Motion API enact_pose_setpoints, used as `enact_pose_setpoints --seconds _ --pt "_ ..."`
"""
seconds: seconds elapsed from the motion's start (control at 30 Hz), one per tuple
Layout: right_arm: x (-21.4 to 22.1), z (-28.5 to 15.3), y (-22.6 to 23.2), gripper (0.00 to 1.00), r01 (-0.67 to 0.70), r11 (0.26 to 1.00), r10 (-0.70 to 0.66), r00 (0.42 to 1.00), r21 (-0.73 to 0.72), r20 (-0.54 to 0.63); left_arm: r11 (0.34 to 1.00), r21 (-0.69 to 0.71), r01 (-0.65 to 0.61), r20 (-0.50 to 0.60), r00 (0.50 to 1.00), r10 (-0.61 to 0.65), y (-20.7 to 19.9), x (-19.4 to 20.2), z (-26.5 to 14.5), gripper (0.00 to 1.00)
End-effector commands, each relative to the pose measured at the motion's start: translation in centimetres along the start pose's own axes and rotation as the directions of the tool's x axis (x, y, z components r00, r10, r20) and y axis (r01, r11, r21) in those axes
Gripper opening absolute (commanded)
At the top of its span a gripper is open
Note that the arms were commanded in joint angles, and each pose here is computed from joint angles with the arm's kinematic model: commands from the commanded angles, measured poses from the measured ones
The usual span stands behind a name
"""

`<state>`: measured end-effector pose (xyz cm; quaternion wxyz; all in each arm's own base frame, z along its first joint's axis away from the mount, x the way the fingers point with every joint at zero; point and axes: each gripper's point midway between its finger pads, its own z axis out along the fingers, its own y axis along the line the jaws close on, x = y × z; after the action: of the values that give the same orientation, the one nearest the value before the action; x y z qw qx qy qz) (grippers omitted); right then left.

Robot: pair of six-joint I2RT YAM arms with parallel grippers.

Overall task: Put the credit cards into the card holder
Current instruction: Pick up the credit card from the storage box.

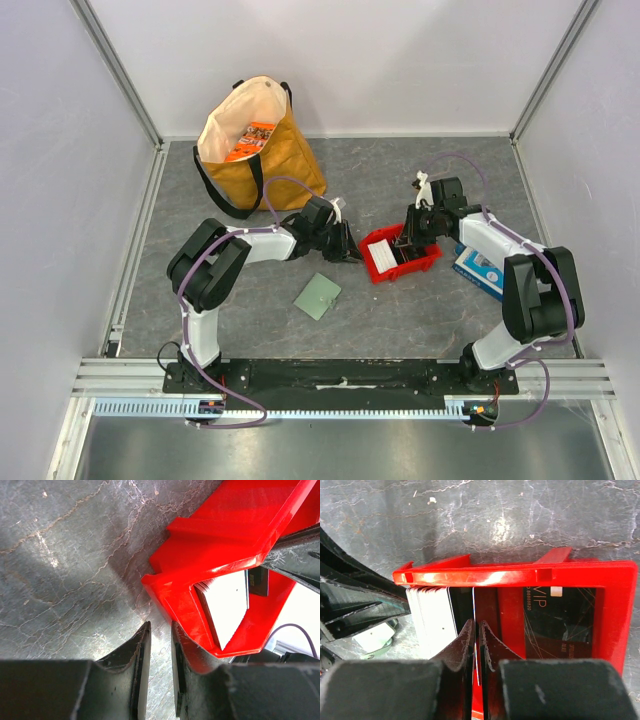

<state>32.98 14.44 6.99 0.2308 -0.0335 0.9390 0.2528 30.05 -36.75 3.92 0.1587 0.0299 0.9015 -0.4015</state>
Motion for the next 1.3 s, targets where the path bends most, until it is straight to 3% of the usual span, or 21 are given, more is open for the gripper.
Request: enact_pose_setpoints --seconds 0.0,0.27,0.57,0.73,0.83,1.0,1.27 --pt "0.1 0.3 -1.2 0.13 -0.009 0.998 0.009 1.000 0.062 -0.004 0.999 0.014 -0.045 0.039 0.998 0.045 -0.9 -1.4 0.0 0.28" --pt "0.6 0.6 -1.9 0.24 -0.008 0.995 0.010 1.000 0.102 -0.018 0.999 0.019 -0.043 0.036 0.998 0.042 -0.9 -1.3 0.0 0.28" --pt "1.2 1.2 -1.7 0.24 0.034 0.988 -0.027 0.998 0.147 -0.053 0.999 0.020 -0.045 0.041 0.998 0.044 -1.1 -1.4 -0.2 0.28" --pt "0.9 0.9 -1.4 0.03 0.059 0.982 -0.051 0.997 0.179 -0.051 0.998 0.013 -0.053 0.051 0.997 0.053 -1.0 -1.4 -0.6 0.28" --pt "-0.1 -0.1 -1.0 0.00 0.075 0.977 -0.073 0.997 0.200 -0.017 0.998 0.008 -0.060 0.059 0.997 0.059 -1.1 -1.4 -0.8 0.29" --pt "-2.6 -2.9 0.3 0.00 0.114 0.970 -0.132 0.989 0.216 0.070 0.998 -0.005 -0.069 0.089 0.994 0.069 -1.1 -1.7 -1.8 0.37" --pt "-4.9 -7.4 2.1 0.00 0.122 0.965 -0.169 0.965 0.231 0.200 0.995 -0.033 -0.098 0.174 0.980 0.102 -1.6 -2.3 -4.5 0.60"
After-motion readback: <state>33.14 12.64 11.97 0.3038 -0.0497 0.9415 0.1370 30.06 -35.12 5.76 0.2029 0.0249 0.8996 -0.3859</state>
